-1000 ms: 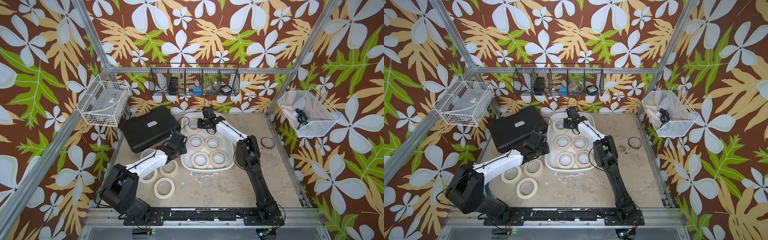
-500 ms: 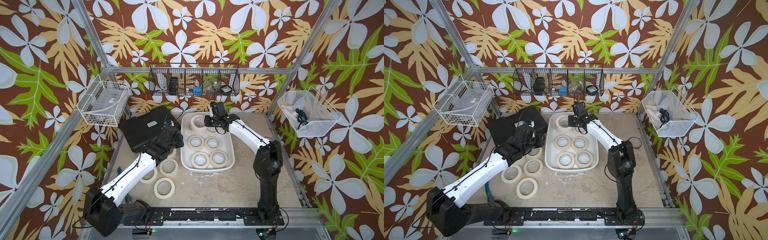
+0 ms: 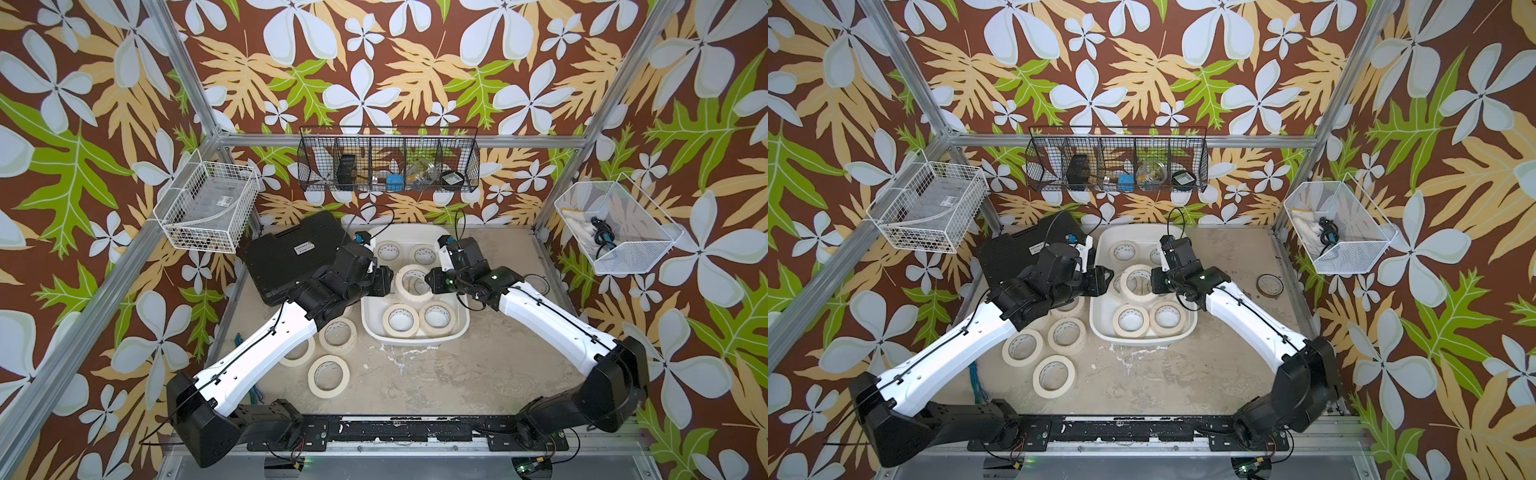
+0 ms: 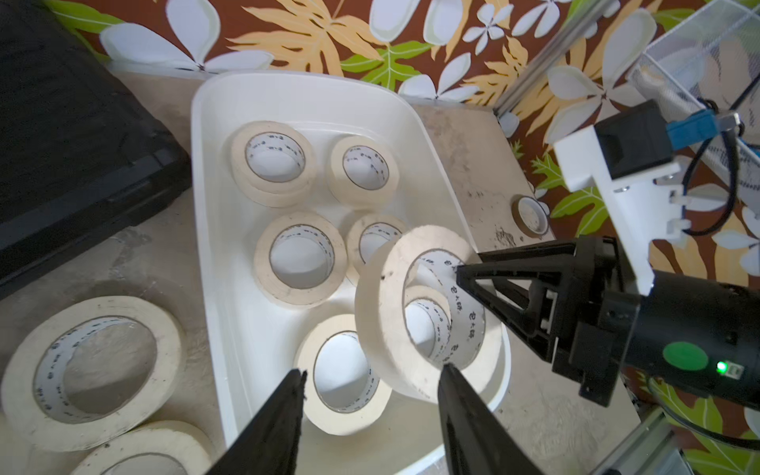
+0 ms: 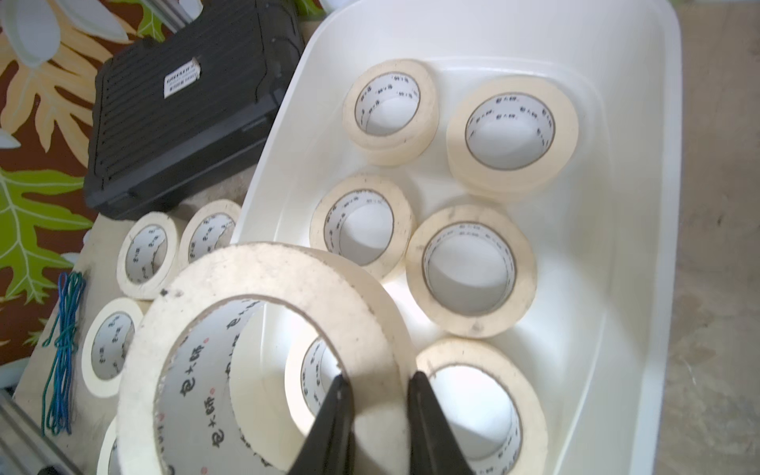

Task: Take out the art tape in the storage box
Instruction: Pick up the art tape from the storage box, then place the art tape at the center of the board.

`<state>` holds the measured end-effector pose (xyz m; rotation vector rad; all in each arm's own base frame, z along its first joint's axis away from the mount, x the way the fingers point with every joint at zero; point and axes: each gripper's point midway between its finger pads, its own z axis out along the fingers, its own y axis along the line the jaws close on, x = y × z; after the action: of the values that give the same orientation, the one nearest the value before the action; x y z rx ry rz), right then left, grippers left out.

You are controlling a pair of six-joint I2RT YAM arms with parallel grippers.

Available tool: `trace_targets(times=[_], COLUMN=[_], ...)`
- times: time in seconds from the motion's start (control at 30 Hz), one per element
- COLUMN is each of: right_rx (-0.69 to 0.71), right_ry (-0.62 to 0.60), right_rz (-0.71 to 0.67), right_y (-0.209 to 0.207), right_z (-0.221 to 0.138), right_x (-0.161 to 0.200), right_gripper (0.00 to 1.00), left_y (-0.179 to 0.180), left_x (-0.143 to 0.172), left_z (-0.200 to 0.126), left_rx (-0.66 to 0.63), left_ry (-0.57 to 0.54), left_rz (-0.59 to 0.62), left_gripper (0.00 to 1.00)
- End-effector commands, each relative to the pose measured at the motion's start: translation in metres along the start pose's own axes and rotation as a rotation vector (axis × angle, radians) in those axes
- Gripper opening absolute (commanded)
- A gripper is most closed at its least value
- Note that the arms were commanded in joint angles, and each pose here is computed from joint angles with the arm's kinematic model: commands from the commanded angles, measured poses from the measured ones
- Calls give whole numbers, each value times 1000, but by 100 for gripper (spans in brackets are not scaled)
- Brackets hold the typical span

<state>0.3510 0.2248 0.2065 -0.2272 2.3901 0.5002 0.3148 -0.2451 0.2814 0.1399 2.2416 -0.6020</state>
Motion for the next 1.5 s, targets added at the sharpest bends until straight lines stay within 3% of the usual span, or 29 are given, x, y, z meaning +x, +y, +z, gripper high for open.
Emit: trace_targets(times=[0.0,0.23,0.57,0.77,0.87,1.03,1.17,1.47], right_rx=[-13,-18,-32,-41,-45,-46,-59,-19], right_ry=[-28,-19,-9,-5,8,-6,-45,-144], right_rz=[18,-13,-18,-14,-19,-23,-38,-67], right_y=[5,17,25,26,28,28,30,19], right_z=[-13,-29,-34,-30,-29,-35,-51,-86], right_x=[7,28,40,45,49,47,37,25], right_gripper=[8,8,8,10,11,29,46,60], left_y=[-11,-23,-15,-16,-19,-18,-17,-4], left_x=[17,62,77,82,85,86,93,114], left_z=[5,25,34,41,44,43,37,12], left_rx=[13,-76,-132,-166,-174,-179,-154,-123], left_ry=[80,210,243,249,252,248,253,260], left_rz=[59,216,229,236,236,214,177,107], left_gripper=[58,59,54,48,34,12,12,8])
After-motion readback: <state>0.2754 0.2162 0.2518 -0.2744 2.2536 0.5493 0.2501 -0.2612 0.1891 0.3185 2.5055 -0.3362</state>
